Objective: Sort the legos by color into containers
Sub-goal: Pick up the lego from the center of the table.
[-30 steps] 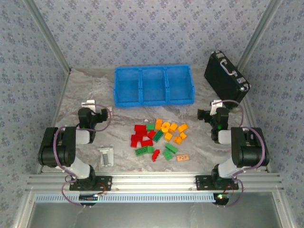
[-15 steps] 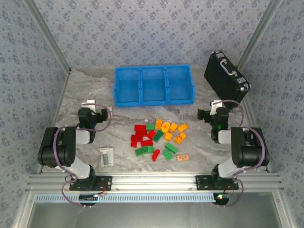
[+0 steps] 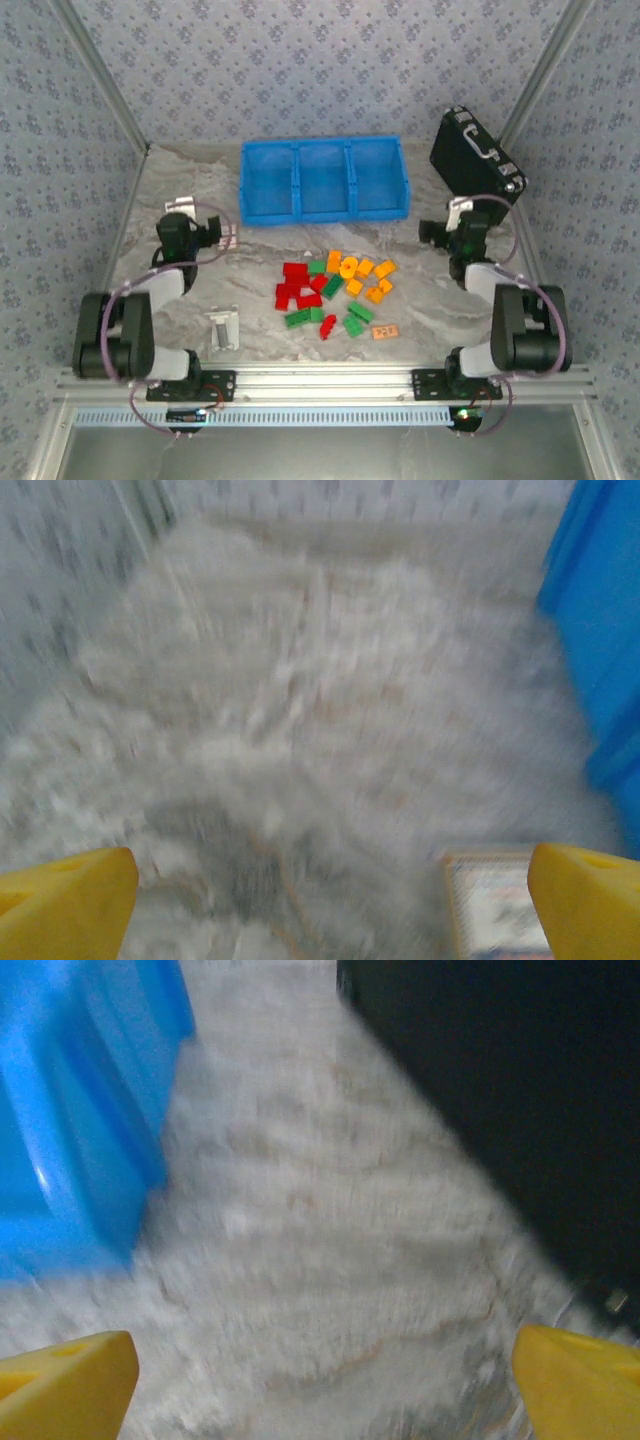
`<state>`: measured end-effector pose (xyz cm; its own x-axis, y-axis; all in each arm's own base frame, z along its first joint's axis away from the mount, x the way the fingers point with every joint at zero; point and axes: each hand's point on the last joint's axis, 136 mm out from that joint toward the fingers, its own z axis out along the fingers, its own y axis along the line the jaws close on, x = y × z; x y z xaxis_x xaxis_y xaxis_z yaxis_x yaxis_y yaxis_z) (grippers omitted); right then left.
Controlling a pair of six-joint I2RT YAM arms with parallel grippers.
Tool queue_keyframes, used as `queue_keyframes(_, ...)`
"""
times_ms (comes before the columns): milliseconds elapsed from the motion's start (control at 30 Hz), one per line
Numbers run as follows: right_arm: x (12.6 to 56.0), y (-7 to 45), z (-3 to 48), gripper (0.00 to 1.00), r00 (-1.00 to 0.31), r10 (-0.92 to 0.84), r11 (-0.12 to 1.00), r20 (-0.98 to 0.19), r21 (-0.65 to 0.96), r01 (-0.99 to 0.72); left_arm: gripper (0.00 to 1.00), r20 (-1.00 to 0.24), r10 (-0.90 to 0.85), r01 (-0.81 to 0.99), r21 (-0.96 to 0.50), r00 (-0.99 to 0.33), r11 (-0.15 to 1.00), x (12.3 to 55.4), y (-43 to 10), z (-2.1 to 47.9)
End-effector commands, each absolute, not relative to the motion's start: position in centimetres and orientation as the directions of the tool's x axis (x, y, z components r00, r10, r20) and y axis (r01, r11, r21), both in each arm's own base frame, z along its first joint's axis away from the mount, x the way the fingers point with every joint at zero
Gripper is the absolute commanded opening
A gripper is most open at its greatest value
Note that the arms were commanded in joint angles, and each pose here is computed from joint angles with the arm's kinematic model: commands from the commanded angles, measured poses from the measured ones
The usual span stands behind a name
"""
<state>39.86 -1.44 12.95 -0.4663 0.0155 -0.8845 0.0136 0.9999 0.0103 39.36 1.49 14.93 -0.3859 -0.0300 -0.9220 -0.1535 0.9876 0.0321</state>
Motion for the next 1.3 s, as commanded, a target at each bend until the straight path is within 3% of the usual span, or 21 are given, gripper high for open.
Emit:
queue_keyframes(0,38.5,0.4,19.4,0.99,-0.497,0.078,0.994,-0.864,0.105,-0.026,1.00,-0.945,-0.040,-0.212,0.031,-0.324,0.977,37.7,0.9,23.4)
queue_keyframes(200,34.6,8.3,18.4,0.99,-0.643,-0.017,0.967,-0.766,0.152,-0.207,1.00,-0.926,-0.041,-0.029,-0.033,-0.376,0.999,32.8,-2.9,29.3)
queue_keyframes(367,30.6,13.0,14.1,0.99,-0.746,-0.143,0.956,-0.650,0.105,-0.275,1.00,-0.899,0.012,-0.002,0.015,-0.438,1.000,27.0,-2.2,29.1)
queue_keyframes(567,26.3,14.1,12.1,0.98,-0.786,-0.182,0.962,-0.591,0.057,-0.266,1.00,-0.916,0.034,0.073,0.005,-0.400,0.997,22.5,-2.5,28.2)
queue_keyframes(867,23.1,13.1,7.6,0.94,-0.888,-0.123,0.981,-0.444,0.079,-0.176,1.00,-0.865,0.050,0.187,-0.051,-0.498,0.981,20.8,-4.5,24.8)
queue_keyframes(1267,26.0,12.6,5.0,0.87,-0.926,-0.058,0.995,-0.374,0.052,-0.084,1.00,-0.878,0.089,0.243,-0.032,-0.470,0.970,20.6,-5.2,24.6)
